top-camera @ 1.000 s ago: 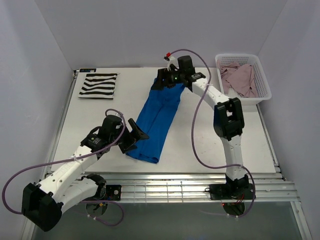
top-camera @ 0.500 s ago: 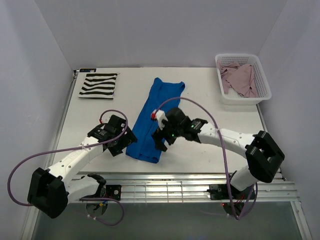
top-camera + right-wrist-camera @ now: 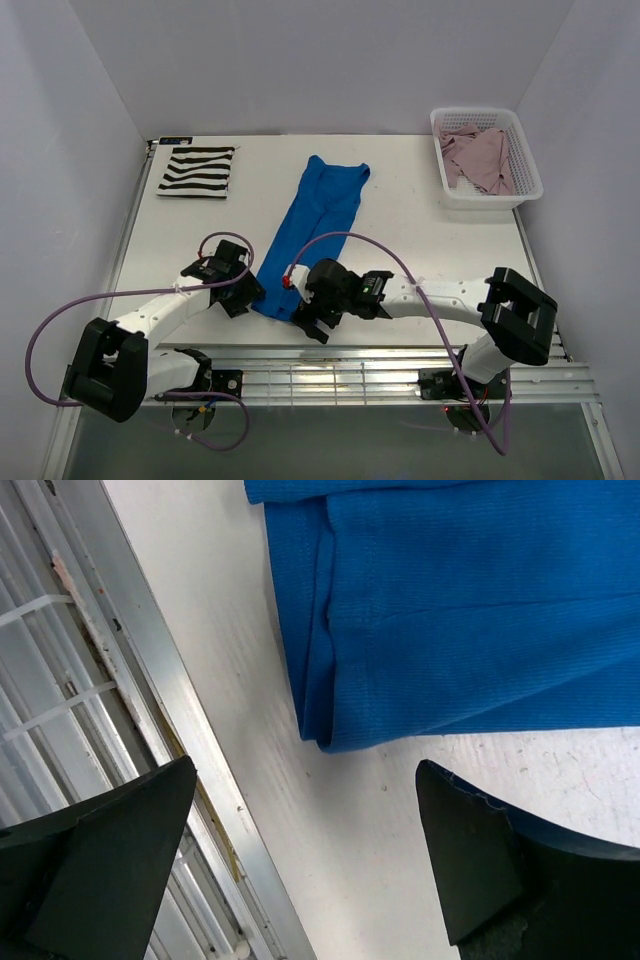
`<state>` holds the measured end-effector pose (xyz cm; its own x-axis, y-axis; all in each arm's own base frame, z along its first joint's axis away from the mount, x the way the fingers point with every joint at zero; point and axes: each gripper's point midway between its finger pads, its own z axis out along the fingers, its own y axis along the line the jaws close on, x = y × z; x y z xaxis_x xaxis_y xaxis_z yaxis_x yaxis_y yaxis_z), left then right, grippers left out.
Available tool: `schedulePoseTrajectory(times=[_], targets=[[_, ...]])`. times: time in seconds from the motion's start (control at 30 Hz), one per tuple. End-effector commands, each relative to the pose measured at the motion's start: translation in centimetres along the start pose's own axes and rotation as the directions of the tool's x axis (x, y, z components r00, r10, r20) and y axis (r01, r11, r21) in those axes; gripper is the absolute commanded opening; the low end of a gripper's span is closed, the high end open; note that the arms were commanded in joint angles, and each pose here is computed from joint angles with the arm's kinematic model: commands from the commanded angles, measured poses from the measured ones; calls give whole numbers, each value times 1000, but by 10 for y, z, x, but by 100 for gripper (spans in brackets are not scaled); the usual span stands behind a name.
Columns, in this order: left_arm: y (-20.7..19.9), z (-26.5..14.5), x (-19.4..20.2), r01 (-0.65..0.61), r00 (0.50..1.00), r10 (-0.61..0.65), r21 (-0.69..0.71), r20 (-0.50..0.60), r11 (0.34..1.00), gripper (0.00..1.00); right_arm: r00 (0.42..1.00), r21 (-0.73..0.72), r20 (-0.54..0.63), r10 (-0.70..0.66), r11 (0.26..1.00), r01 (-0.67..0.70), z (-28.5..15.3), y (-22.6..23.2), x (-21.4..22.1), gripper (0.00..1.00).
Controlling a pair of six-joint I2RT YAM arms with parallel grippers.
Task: Fold and stack the tank tops
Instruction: Fold the tank top
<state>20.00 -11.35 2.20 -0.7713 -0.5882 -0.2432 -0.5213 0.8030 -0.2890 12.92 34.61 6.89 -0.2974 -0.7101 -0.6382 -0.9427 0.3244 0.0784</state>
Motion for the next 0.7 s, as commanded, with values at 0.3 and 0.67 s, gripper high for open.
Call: schedulePoseTrajectory(times=[0.3, 0.67], targets=[[-17, 14, 15, -11, 997, 19, 122, -70, 993, 42, 999, 108, -43, 17, 994, -12, 30, -14, -1, 81], [-30, 2, 11, 14, 998, -2, 168, -70, 986, 15, 995, 111, -71, 75, 992, -66, 39, -5, 10, 8]])
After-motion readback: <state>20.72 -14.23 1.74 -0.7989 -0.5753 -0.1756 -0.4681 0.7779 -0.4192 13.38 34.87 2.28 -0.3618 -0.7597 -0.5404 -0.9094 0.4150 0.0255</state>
